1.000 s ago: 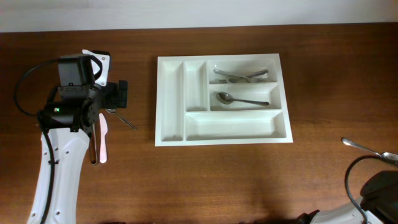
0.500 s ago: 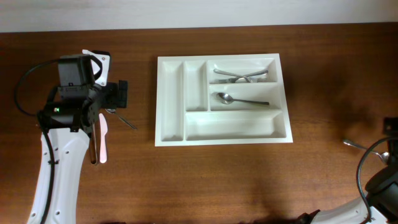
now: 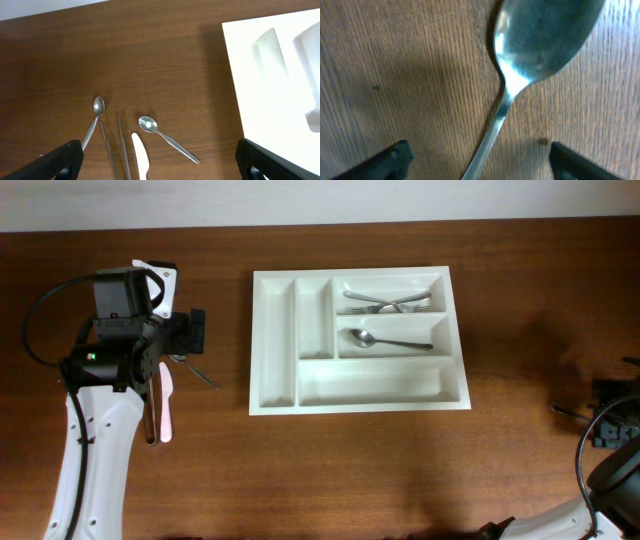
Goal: Pack container
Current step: 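Reach the right gripper to the last right-side spoon and grasp it, then place the spoon in the middle compartment and withdraw the right arm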
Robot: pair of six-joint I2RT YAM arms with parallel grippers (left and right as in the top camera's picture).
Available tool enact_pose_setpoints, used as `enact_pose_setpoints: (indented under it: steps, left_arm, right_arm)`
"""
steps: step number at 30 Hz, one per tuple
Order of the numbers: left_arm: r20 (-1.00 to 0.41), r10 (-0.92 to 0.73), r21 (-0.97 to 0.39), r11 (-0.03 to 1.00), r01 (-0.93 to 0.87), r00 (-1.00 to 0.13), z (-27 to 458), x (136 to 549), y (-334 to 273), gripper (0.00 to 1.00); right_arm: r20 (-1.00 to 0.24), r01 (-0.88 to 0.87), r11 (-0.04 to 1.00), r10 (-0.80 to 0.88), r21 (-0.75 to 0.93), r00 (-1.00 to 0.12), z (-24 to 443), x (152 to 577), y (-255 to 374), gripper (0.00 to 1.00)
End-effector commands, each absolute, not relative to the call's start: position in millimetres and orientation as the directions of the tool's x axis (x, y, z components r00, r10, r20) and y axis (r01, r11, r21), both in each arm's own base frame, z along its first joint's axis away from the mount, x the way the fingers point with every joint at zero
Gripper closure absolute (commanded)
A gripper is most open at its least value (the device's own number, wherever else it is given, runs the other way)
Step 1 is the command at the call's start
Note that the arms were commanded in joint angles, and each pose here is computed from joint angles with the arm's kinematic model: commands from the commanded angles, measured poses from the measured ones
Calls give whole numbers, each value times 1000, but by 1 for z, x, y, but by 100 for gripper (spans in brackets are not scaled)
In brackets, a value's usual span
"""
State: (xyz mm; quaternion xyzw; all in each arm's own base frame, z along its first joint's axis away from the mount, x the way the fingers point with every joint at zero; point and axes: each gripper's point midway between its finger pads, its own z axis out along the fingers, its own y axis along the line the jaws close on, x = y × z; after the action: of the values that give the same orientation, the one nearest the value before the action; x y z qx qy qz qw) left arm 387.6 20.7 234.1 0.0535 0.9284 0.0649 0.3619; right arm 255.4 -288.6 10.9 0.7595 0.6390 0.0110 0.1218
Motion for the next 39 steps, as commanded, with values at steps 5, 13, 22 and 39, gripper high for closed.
enact_pose_setpoints:
  steps: [5, 13, 22, 39]
  left_arm:
    - [-674, 164, 179, 982, 56, -721, 241, 392, 22, 1]
    - [-674, 164, 179, 982, 56, -721, 241, 392, 22, 1]
    - [-674, 164, 179, 982, 56, -721, 241, 392, 22, 1]
    - [-674, 164, 179, 982, 56, -721, 241, 392, 22, 1]
  right_arm:
    - [-115, 967, -205, 968, 154, 223, -5, 246, -285, 22]
    - [-110, 959, -266, 955, 97, 276, -13, 234, -282, 36]
    - [-176, 962, -269, 950, -48, 257, -12, 204, -281, 58]
    - [-125, 898, 399, 916, 185, -382, 42, 286, -241, 96]
